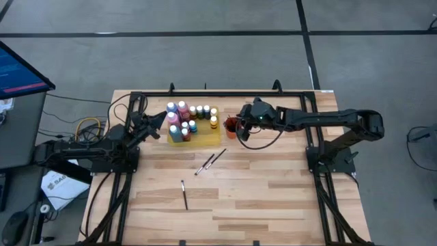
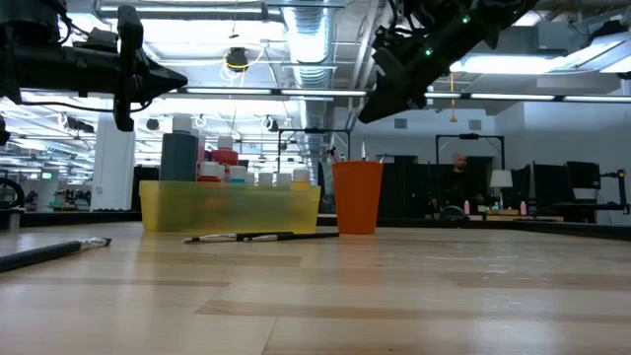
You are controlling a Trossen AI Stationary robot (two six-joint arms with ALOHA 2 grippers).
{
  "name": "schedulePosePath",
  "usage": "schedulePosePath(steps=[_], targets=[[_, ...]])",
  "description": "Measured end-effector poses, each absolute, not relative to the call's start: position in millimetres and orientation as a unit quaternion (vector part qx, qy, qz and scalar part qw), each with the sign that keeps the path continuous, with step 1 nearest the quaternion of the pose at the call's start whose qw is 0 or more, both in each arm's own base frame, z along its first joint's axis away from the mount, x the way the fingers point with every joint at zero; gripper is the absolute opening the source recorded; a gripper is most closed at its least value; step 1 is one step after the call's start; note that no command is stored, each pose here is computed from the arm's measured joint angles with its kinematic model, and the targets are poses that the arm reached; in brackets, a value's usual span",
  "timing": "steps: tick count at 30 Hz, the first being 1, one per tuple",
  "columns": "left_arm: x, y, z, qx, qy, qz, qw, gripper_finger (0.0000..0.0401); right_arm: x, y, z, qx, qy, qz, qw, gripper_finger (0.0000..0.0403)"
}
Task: Pick & Place Paint Supplies
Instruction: Put the silver paint brush into the orange cup
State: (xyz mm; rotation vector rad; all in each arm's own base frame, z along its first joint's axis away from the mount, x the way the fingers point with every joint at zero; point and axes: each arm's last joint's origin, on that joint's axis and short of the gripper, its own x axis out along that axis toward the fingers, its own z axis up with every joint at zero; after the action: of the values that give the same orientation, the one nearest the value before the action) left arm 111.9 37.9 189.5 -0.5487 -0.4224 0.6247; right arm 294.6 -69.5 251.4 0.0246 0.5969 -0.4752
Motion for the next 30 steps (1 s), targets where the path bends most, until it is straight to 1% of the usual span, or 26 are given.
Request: schedulePosePath(steps=[4, 7, 10, 13, 16, 23, 27, 30], targets=[[112, 38, 189, -0.264, -0.204, 0.301, 0.893, 0.0001, 298, -68, 259, 0.012, 0.282, -0.228, 0.932, 0.0113], [112, 38, 189, -0.264, -0.203, 0.301, 0.893, 0.0001, 305, -62, 278, 0.01, 0.253, -0.216, 0.943, 0.016], [112, 38, 189, -0.265, -0.204, 0.301, 0.893, 0.0001, 319, -47, 295, -0.014, 0.231, -0.181, 0.956, 0.0185], [112, 38, 189, -0.264, -0.204, 0.301, 0.893, 0.0001, 337, -31, 298, -0.042, 0.256, -0.139, 0.956, 0.0188], [112, 38, 189, -0.264, -0.204, 0.301, 0.893, 0.0001, 363, -14, 297, -0.063, 0.277, -0.092, 0.954, 0.0178], [112, 38, 189, -0.265, -0.204, 0.301, 0.893, 0.0001, 421, 27, 251, -0.127, 0.368, 0.026, 0.921, 0.0162], [112, 38, 189, -0.264, -0.203, 0.301, 0.893, 0.0001, 437, 46, 218, -0.186, 0.419, 0.085, 0.885, 0.0157], [112, 38, 189, -0.264, -0.203, 0.301, 0.893, 0.0001, 447, 56, 201, -0.223, 0.426, 0.12, 0.869, 0.0153]])
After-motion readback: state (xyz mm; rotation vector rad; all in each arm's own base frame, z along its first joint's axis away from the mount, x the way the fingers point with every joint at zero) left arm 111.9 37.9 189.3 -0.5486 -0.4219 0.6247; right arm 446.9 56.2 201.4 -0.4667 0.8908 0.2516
